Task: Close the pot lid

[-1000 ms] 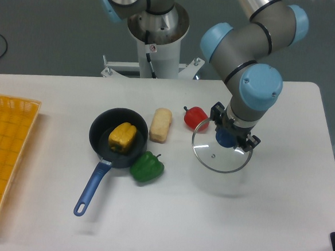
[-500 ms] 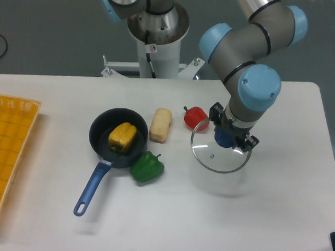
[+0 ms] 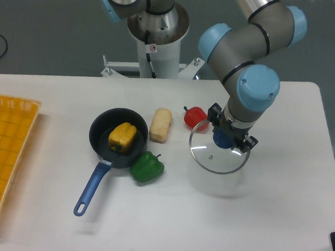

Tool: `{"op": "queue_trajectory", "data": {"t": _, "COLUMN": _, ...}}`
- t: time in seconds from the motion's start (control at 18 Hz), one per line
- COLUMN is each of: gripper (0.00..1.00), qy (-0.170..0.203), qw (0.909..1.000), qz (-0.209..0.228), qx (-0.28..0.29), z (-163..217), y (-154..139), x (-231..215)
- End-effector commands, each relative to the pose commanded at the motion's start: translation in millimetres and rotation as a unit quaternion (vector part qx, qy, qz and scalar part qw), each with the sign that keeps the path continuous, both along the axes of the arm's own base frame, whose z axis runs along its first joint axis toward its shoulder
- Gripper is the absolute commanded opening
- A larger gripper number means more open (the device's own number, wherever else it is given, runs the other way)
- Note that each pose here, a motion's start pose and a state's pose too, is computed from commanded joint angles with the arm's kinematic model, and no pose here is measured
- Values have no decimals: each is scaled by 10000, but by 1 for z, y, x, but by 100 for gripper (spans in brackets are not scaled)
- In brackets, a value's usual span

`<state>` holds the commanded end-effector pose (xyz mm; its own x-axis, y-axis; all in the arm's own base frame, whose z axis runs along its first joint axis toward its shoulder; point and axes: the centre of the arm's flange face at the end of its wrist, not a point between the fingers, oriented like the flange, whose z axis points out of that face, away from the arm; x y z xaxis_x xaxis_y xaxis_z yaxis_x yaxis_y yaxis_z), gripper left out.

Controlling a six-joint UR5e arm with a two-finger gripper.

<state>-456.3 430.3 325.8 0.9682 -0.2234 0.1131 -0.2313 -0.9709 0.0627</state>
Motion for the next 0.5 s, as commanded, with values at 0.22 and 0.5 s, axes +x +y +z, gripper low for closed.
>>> {"op": "queue_trajectory", "data": {"t": 0.22, "gripper": 51, "qy": 49, "qw": 9999, "qz": 44, "qx": -96, "z": -1, "y": 23, "x": 31}}
{"op": "queue_trajectory", "data": {"t": 0.5, "gripper": 51, "qy": 138, "qw": 9998, "qz": 96, "qx": -82, "z": 9, "y": 43, "x": 61}}
